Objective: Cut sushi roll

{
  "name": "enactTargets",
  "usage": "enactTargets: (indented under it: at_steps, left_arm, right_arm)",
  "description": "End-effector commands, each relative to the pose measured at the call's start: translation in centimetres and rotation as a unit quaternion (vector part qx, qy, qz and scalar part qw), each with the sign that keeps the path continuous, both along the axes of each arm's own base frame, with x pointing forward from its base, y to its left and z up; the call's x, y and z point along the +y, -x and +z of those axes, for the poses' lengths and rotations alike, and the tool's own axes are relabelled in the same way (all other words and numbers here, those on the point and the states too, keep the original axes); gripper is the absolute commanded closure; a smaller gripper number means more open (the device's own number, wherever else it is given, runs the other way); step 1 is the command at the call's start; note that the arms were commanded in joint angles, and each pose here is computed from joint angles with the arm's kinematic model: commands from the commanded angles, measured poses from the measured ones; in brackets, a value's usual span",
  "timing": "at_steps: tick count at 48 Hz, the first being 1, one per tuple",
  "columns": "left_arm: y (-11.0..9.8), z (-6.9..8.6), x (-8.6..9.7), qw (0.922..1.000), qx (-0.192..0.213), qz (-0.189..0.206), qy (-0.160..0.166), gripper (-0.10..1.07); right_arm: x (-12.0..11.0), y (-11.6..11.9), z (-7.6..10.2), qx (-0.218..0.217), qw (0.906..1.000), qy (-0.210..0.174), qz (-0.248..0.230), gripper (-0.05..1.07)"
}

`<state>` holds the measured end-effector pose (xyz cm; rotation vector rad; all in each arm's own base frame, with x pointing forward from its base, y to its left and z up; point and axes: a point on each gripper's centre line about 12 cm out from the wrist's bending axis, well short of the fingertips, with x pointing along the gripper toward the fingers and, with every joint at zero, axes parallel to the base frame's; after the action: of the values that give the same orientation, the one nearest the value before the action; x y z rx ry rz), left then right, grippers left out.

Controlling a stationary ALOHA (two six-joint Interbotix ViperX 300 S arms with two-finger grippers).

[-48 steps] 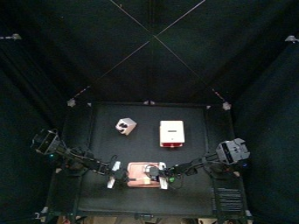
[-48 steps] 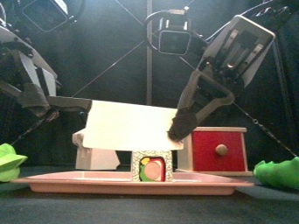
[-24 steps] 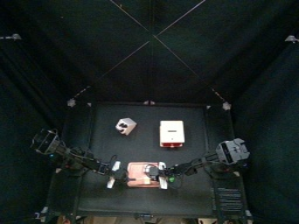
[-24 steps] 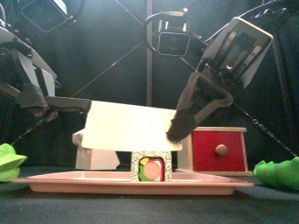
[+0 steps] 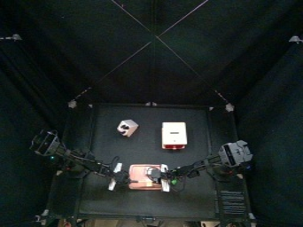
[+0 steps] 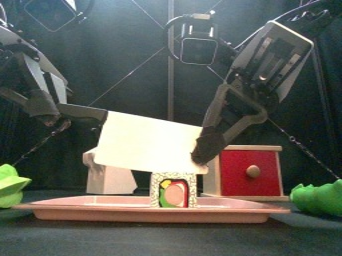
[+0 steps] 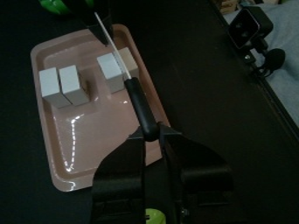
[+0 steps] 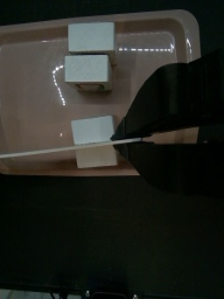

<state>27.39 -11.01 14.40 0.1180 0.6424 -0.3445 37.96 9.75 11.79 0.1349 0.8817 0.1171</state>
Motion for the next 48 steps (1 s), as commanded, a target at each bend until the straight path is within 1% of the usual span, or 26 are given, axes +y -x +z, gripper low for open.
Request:
enactTargets:
  at_steps: [1,19,31,38,48]
  left_arm:
    - [0.0,0.6,-0.3,0.9998,-0.014,-0.011,-0.002,0.53]
    - [0.0,0.3,-0.3,0.9999,-0.009,-0.011,-0.004,0.53]
    - [0.3,-0.7,-0.2,0.9999,0.009,-0.010,-0.010,0.53]
    - [0.3,-1.0,-0.2,0.9998,0.013,-0.009,-0.011,0.53]
    - [0.2,-1.0,-0.2,0.9998,0.014,-0.009,-0.011,0.53]
  right_arm:
    - [-0.1,0.4,0.4,0.001,1.0000,0.001,0.000,0.76]
    - [-0.1,0.2,0.6,-0.003,1.0000,0.000,0.001,0.76]
    - [0.0,-0.3,1.4,-0.017,0.9998,0.006,0.009,0.76]
    - [0.1,-0.4,1.3,-0.019,0.9997,0.008,0.011,0.76]
    - [0.0,-0.1,0.4,-0.007,0.9999,0.010,0.011,0.76]
